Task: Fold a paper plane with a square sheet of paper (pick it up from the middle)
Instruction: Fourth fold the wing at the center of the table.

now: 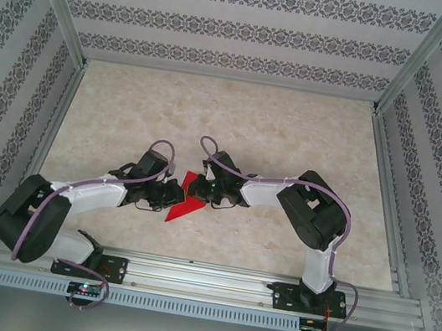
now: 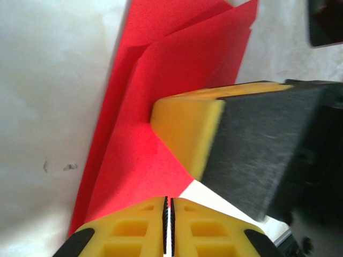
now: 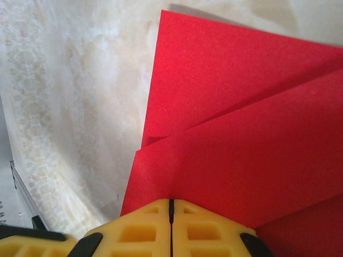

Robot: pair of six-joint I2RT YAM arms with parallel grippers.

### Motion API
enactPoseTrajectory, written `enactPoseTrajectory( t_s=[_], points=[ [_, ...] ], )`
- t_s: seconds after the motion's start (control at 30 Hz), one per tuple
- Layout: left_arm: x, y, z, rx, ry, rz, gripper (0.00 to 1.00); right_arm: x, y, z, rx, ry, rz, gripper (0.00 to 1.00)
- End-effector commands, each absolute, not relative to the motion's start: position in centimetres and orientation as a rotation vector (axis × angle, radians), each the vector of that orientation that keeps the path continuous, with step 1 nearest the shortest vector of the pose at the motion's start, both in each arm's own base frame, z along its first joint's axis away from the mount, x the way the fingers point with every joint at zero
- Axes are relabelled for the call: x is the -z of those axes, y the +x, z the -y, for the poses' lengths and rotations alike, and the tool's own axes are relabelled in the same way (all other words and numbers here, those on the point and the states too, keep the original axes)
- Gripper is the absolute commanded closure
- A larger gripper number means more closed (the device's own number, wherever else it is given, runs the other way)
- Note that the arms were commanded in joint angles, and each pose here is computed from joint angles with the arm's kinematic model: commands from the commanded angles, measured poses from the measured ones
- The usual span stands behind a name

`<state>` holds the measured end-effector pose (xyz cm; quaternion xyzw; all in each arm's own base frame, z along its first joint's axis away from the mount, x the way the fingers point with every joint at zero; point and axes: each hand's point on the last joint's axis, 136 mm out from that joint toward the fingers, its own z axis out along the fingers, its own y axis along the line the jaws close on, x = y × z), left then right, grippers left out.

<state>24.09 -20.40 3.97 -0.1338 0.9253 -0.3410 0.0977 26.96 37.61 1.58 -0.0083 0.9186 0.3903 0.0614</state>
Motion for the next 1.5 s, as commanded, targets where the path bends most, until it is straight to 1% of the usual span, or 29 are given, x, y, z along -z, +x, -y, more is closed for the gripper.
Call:
enactPoseTrajectory(
  t_s=[0.0,0.1,0.27,0.47,0.6,0.73,0.83,0.97,1.07,1.3,1.47],
  points=[
    [-2.8,24.4,21.1,1.074,-0.44,-2.749,0.87,1.7,25.8,-35.0,-0.974,0.02,-2.898,0.91],
    [-1.3,22.9,20.9,1.081,-0.462,-2.819,0.87,1.7,25.9,-35.0,-0.971,0.02,-2.898,0.9],
    [0.7,19.3,18.6,0.925,-0.499,-2.971,0.87,1.7,26.0,-34.6,-0.929,0.016,-2.907,0.88],
    [1.3,15.4,17.0,0.9,-0.533,-3.047,0.85,1.8,26.4,-34.1,-0.905,0.023,-2.911,0.87],
    [1.7,13.2,16.0,0.84,-0.537,-3.136,0.85,1.8,26.5,-34.0,-0.895,0.018,-2.915,0.86],
    [1.7,12.1,14.3,0.696,-0.564,-3.175,0.86,1.6,26.6,-34.1,-0.899,0.012,-2.912,0.86],
    [1.5,11.7,13.9,0.697,-0.597,-3.154,0.86,1.6,26.5,-34.1,-0.899,0.01,-2.911,0.86],
    [1.0,11.4,13.7,0.706,-0.611,-3.136,0.86,1.7,26.4,-34.1,-0.898,0.009,-2.915,0.86],
    [0.0,11.8,14.0,0.746,-0.558,-3.101,0.86,1.6,26.2,-34.3,-0.902,0.005,-2.913,0.85],
    [-5.6,16.6,16.1,0.958,-0.486,-2.792,0.82,1.2,26.2,-34.9,-0.924,0.003,-2.902,0.85],
    [-7.0,20.2,18.0,1.047,-0.496,-2.676,0.8,1.0,26.3,-35.4,-0.954,0.019,-2.888,0.85]
  ],
)
